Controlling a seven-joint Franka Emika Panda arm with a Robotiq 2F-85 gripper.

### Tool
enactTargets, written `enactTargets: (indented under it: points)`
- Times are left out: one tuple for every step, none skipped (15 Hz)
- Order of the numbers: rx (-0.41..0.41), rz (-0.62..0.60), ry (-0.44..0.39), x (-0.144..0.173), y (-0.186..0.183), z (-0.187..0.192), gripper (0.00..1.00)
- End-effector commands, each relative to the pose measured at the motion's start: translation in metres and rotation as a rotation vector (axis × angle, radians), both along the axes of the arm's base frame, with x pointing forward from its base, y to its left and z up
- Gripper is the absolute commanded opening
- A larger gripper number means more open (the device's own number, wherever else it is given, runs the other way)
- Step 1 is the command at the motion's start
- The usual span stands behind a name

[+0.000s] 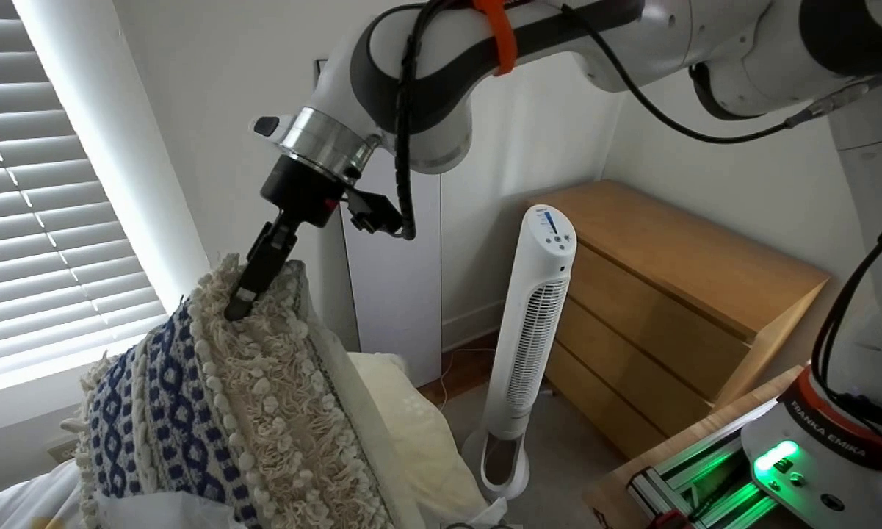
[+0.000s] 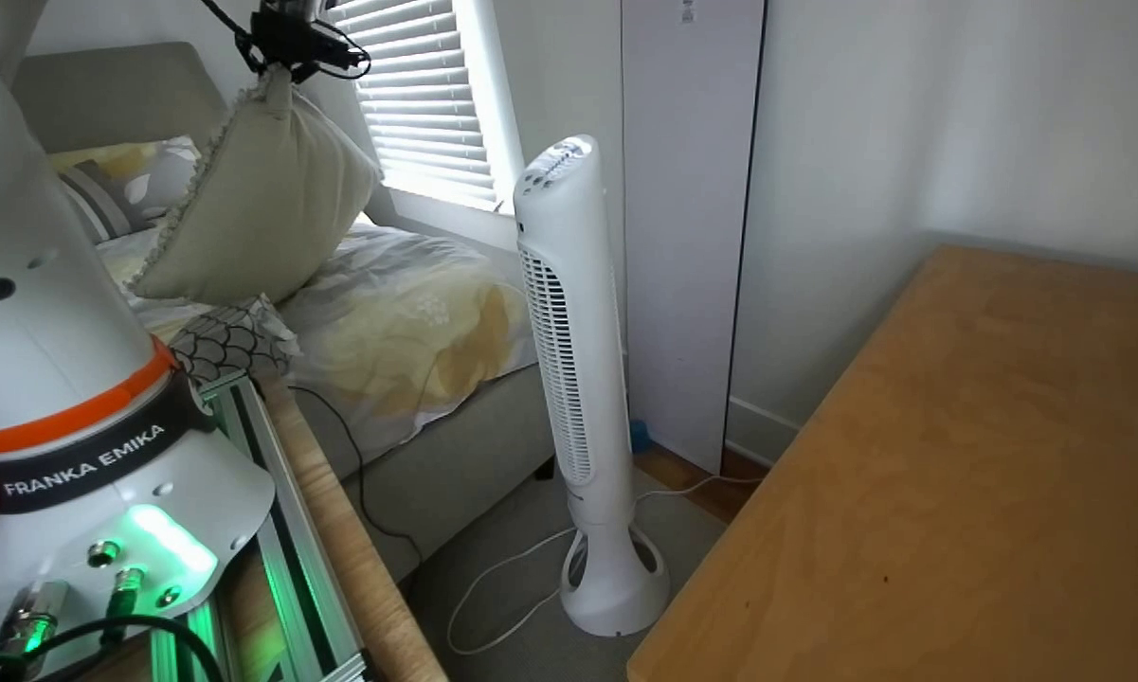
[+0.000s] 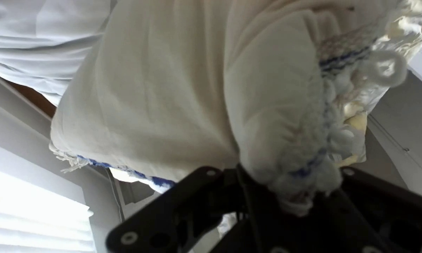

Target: Move the pillow from the bed to the table

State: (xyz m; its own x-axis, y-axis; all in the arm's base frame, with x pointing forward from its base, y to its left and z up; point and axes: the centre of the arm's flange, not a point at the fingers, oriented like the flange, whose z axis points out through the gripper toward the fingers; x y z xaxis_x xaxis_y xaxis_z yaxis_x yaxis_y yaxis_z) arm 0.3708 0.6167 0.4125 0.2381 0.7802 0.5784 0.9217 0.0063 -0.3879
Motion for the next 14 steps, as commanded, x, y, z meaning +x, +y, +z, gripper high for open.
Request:
enactTargets:
  points:
    - [0.006, -0.088, -0.025, 0.008, 0.027, 0.028, 0.04]
    - [-0.012, -0.120, -0.044, 0.010, 0.021, 0.040, 0.04]
    - [-0.016, -0.138, -0.054, 0.011, 0.017, 0.049, 0.04]
    - [-0.027, -0.160, -0.067, 0.012, 0.012, 0.060, 0.04]
    - [-0.026, -0.176, -0.080, 0.010, 0.008, 0.075, 0.04]
    - [-0.030, -0.192, -0.099, 0.009, 0.006, 0.084, 0.04]
    - [-0.039, -0.197, -0.120, 0.003, 0.007, 0.098, 0.04]
    - [-0.048, -0.198, -0.150, -0.003, 0.009, 0.110, 0.04]
    - [-0.069, -0.205, -0.186, -0.011, 0.011, 0.124, 0.04]
    - [-0.086, -0.210, -0.217, -0.018, 0.011, 0.136, 0.04]
    - [-0.099, -0.210, -0.243, -0.025, 0.013, 0.147, 0.04]
    - [-0.120, -0.210, -0.270, -0.033, 0.015, 0.158, 0.04]
    - [-0.138, -0.200, -0.285, -0.040, 0.017, 0.167, 0.04]
    - [-0.164, -0.195, -0.291, -0.049, 0.018, 0.173, 0.04]
